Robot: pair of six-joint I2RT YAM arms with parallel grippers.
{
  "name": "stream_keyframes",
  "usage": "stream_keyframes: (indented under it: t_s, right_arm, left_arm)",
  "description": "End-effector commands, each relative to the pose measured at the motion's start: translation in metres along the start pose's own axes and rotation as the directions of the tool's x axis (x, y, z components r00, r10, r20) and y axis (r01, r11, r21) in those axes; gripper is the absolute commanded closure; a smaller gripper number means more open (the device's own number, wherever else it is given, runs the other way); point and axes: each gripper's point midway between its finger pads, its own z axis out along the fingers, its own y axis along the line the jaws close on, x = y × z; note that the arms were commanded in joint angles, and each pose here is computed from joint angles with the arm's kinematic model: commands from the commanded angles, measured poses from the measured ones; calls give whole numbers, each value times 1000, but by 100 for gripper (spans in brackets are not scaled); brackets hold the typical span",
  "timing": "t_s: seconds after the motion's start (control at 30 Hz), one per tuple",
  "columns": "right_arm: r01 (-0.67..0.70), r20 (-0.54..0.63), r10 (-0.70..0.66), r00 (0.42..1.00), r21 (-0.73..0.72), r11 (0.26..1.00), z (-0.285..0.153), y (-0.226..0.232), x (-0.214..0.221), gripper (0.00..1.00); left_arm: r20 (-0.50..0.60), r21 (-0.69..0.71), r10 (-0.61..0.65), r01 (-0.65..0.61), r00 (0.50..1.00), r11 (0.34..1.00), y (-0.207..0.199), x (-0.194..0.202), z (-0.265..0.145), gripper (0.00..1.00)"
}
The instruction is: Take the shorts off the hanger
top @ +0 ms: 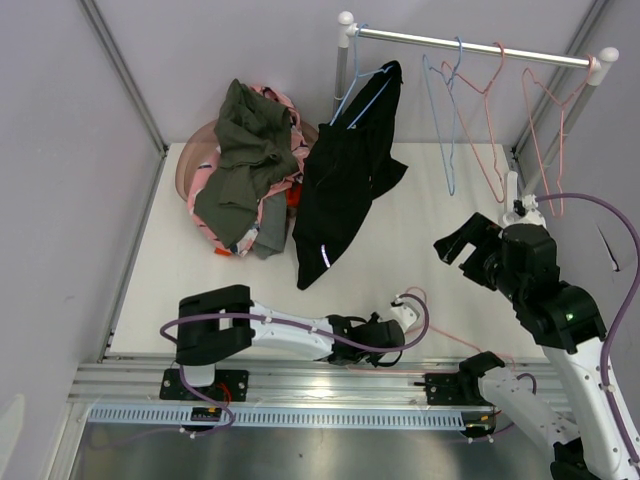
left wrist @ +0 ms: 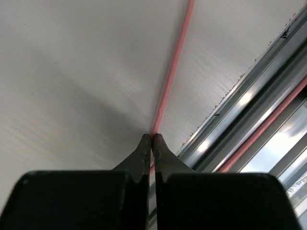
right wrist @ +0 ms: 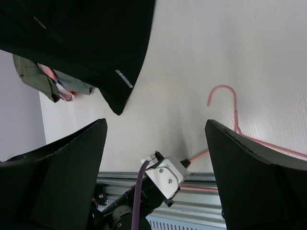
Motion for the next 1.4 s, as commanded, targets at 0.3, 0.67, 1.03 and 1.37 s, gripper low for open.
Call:
stream_keyframes:
  t_s: [0.3,0.67,1.03,1.37]
  right_arm:
    - [38,127,-19,992,-143,989,-30,41,-46,9]
    - [196,106,-168,980,-388,901,-48,133,-87,1]
    - [232,-85,-318,944,-514,826,1,145,-37,0]
    - [135,-235,-366,900,-649,749,43,131,32,1]
  left_arm:
    - [-178,-119,36,-58,983,991,42,53,-42,100]
    - [254,-159,21,21,967,987,105,-79,-150,100]
    - [478,-211,24,88,878,974,162,-140,-248,100]
    - [554,-219,28,113,832,969,173,-151,-292,100]
